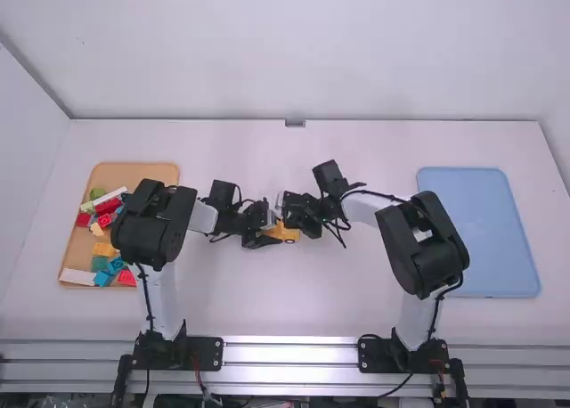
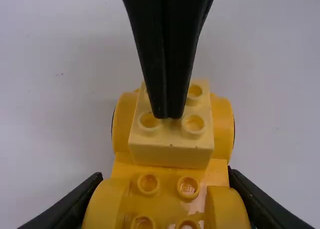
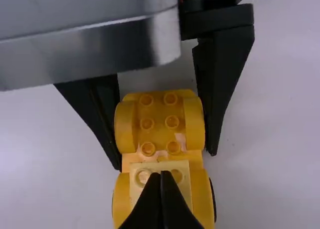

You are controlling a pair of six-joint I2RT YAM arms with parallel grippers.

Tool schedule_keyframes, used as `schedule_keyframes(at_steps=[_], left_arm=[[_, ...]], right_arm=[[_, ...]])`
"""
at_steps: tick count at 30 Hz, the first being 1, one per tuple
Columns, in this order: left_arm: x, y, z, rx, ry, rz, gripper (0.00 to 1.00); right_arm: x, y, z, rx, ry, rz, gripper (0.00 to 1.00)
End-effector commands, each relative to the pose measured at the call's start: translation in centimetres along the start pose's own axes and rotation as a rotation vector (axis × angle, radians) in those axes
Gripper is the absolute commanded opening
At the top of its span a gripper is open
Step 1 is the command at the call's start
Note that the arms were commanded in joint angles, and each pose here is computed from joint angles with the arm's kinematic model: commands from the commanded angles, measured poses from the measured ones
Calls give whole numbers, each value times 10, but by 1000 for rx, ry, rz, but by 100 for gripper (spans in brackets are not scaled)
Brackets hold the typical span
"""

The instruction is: Assemble lego blocks to make yellow taxi

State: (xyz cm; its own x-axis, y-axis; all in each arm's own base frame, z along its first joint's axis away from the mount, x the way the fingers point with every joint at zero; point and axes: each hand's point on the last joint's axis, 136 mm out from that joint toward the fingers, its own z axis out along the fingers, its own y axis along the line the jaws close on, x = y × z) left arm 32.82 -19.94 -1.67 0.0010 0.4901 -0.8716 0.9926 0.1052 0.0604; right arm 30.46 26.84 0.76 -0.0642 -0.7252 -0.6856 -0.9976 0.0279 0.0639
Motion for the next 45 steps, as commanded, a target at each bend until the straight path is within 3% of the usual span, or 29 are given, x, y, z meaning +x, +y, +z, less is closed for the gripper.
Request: schedule_keyframes(at_steps=[1, 9, 12, 13, 16, 17, 18, 19, 20, 21, 24, 25, 26, 28, 34, 40, 45], left_arm=[[11, -7, 1, 10, 18, -43, 37], [11, -7, 1, 8, 21, -41, 36], [10, -5, 1, 2, 18, -32, 35], [10, -5, 1, 2, 18, -32, 35], [9, -1, 0, -11, 12, -45, 38], [7, 1, 1, -17, 8, -59, 41], [7, 1, 1, -18, 7, -61, 41], [7, 2, 1, -21, 5, -65, 42], [6, 2, 1, -22, 5, -63, 43], [6, 3, 1, -22, 5, -62, 43], [6, 3, 1, -22, 5, -62, 52], [6, 3, 1, -22, 5, -63, 64], [6, 3, 0, -22, 4, -63, 69], [6, 3, 0, -22, 4, -62, 99], [-8, 15, -14, -75, 12, -102, 99], [-50, 28, -75, -203, 66, -146, 99], [-90, 17, -143, -325, 74, -164, 99]], right_arm=[[65, 0, 20, 24, 234, 63, 0], [64, 5, 30, -61, 269, 15, 0], [24, -12, 8, -65, 82, 25, 0], [21, -13, 6, -65, 70, 25, 0], [-23, -26, -30, -49, -157, -9, 3], [-37, -30, -44, -47, -240, -26, 26], [-41, -31, -47, -47, -261, -31, 29], [-48, -34, -58, -46, -314, -42, 53], [-53, -39, -68, -34, -354, -51, 82], [-56, -45, -79, -12, -369, -52, 99], [-58, -51, -90, 13, -368, -3, 98], [-60, -54, -93, 19, -369, 19, 98], [-60, -54, -94, 20, -369, 22, 99], [-61, -57, -96, 28, -372, 19, 99], [-65, -74, -102, 95, -358, 110, 99], [-81, -81, -111, 132, -382, 91, 99], [-117, -75, -111, 115, -401, 21, 99]])
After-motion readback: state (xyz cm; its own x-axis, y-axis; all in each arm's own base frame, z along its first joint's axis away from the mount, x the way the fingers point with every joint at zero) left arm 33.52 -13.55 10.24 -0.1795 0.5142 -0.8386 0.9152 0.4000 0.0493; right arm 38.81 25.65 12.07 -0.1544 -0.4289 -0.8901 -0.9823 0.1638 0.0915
